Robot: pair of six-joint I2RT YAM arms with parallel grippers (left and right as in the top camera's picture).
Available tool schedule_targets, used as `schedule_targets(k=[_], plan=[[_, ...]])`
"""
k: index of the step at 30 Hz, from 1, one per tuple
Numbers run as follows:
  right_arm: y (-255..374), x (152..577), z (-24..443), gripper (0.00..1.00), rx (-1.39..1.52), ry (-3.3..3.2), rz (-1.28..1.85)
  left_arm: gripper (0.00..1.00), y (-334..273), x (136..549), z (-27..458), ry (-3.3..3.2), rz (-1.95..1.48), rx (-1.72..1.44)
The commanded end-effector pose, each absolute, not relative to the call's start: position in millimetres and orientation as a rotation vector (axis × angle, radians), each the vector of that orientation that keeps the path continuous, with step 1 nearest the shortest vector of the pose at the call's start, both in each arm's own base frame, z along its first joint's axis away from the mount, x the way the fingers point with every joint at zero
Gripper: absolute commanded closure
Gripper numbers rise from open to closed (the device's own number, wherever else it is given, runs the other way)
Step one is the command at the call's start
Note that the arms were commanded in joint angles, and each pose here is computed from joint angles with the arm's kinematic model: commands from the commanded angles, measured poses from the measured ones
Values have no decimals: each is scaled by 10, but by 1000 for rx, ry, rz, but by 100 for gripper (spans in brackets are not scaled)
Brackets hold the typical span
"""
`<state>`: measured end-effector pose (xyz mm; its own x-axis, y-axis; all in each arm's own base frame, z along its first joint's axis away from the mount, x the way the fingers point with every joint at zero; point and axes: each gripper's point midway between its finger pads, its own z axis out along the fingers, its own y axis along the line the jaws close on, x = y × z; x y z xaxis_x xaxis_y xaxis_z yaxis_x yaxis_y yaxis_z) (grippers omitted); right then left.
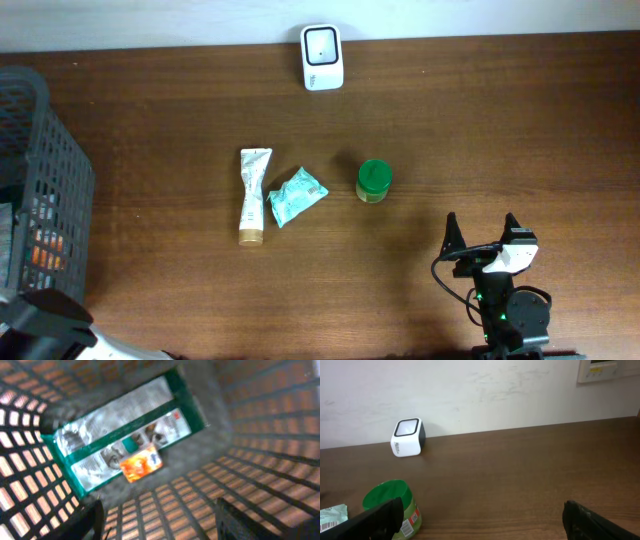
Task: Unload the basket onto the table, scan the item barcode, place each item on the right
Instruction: 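Move the left gripper into the basket and grasp the orange Kleenex pack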
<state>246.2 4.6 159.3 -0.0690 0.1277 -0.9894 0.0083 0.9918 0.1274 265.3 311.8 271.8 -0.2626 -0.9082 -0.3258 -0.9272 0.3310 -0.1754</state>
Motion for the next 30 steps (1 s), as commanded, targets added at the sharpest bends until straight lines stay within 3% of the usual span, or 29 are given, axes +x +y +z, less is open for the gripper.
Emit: schedule_targets(k=[1,12,20,30], plan=[[57,2461,1562,2,106,1645,106,35,3160,2539,2176,2301,69,-1741],[57,2461,1562,2,106,1645,106,39,3165,2523,1101,2515,84,-1575],[57,2461,1562,2,106,1645,106,49,3128,2494,744,2643,102,-1370],[57,2461,1562,2,106,1645,106,41,3153,2516,479,2698,99,-1298]])
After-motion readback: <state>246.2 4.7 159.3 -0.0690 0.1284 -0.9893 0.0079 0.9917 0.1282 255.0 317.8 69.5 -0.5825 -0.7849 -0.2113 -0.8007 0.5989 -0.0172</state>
